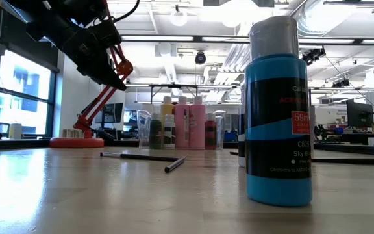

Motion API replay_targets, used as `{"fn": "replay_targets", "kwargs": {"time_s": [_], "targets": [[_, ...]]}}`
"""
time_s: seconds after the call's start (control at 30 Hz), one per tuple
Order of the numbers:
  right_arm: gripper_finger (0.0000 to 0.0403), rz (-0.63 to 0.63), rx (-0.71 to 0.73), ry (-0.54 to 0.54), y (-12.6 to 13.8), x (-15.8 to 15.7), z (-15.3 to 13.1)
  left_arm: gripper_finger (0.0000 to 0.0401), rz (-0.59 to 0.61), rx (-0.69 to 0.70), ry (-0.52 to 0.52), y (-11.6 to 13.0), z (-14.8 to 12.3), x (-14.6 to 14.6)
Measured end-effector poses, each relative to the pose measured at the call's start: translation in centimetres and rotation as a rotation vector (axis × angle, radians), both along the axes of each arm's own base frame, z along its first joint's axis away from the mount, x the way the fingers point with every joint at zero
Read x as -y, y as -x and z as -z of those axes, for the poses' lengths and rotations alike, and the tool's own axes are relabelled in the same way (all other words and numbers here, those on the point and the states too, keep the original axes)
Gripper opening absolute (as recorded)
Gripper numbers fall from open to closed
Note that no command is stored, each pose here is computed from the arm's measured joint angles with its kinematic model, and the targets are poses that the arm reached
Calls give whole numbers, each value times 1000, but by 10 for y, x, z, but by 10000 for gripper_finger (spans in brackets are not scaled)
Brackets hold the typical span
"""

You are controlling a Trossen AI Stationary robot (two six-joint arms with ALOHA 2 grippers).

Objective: Pick & Place Paint Supplies
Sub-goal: Put the small blue paint bottle into the transparent bin

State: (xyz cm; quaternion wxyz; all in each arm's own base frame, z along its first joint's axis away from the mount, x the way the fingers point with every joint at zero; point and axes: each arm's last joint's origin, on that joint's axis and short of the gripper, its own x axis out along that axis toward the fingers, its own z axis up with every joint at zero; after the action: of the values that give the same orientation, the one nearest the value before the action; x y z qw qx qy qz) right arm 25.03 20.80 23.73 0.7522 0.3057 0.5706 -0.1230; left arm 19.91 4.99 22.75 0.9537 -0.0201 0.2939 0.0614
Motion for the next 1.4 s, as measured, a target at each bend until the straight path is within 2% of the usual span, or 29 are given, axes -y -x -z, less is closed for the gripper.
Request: {"fn": "replay_targets", "kwargs": {"time_s": [0.37, 0.67, 1.4], "targets": [[217, 0, -3, 5, -1, 0, 2, 0, 0, 0, 0, 0, 0, 0], [217, -45, -64, 16, -5, -7, 20, 0, 0, 0, 0, 0, 0, 0], [210, -43, -52, 26, -6, -7, 20, 0, 0, 0, 0, 0, 0, 0]]}}
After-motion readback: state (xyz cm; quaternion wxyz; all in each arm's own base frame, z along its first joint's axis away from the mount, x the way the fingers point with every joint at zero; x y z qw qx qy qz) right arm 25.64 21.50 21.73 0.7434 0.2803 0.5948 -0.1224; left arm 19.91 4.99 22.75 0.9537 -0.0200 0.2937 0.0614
